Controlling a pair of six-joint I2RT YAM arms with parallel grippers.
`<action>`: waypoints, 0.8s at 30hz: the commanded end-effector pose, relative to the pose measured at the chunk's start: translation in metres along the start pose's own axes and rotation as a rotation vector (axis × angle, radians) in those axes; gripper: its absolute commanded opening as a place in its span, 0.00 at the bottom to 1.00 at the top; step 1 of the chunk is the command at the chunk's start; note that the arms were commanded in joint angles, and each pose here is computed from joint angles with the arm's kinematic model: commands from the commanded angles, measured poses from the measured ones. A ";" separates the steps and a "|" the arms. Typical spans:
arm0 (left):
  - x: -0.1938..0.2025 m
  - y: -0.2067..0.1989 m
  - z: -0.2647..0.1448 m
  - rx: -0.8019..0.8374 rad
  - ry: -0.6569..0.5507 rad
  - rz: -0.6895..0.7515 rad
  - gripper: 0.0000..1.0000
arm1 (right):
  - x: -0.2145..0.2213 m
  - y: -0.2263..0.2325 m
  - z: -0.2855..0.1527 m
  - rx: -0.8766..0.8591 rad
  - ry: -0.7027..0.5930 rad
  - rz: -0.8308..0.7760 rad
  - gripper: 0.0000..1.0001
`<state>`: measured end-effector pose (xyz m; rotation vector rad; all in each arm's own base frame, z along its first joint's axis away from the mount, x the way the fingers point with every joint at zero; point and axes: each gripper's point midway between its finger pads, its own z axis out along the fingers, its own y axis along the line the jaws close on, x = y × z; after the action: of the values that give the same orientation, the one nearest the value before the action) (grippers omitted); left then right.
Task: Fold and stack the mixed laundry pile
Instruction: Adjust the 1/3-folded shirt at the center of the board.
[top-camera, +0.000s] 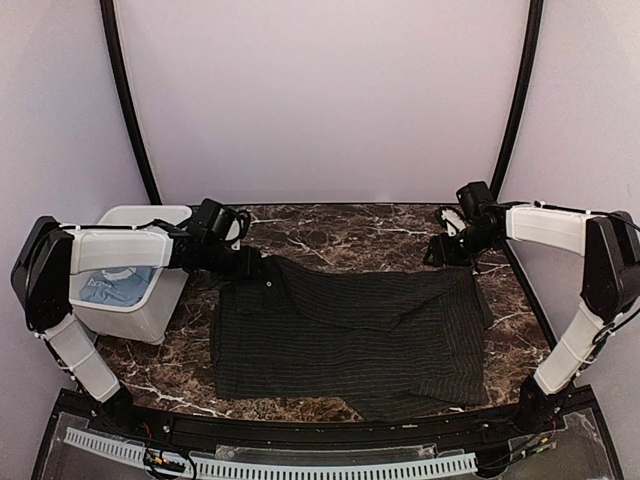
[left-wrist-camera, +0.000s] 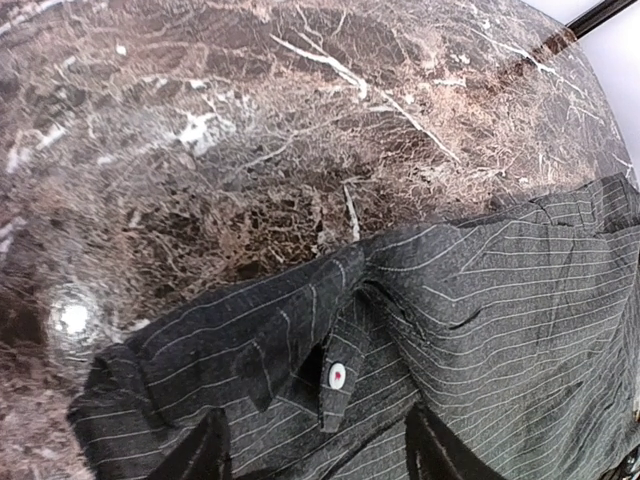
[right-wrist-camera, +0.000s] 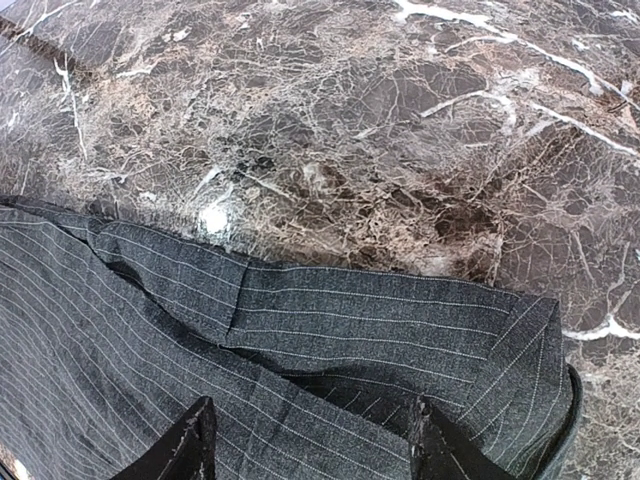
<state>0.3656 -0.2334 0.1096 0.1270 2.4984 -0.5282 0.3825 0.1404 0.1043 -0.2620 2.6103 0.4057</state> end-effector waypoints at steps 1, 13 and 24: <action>0.007 -0.006 0.013 0.056 0.007 -0.029 0.56 | -0.002 -0.002 0.002 0.003 -0.011 0.002 0.62; 0.003 -0.021 0.043 0.109 0.020 -0.002 0.28 | -0.001 -0.003 0.007 0.005 -0.004 0.006 0.61; -0.011 -0.074 -0.023 0.196 0.145 0.058 0.00 | -0.001 -0.005 0.005 0.017 -0.013 0.005 0.60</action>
<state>0.3756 -0.2834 0.0982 0.2295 2.5374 -0.6790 0.3818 0.1392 0.0989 -0.2566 2.6217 0.3982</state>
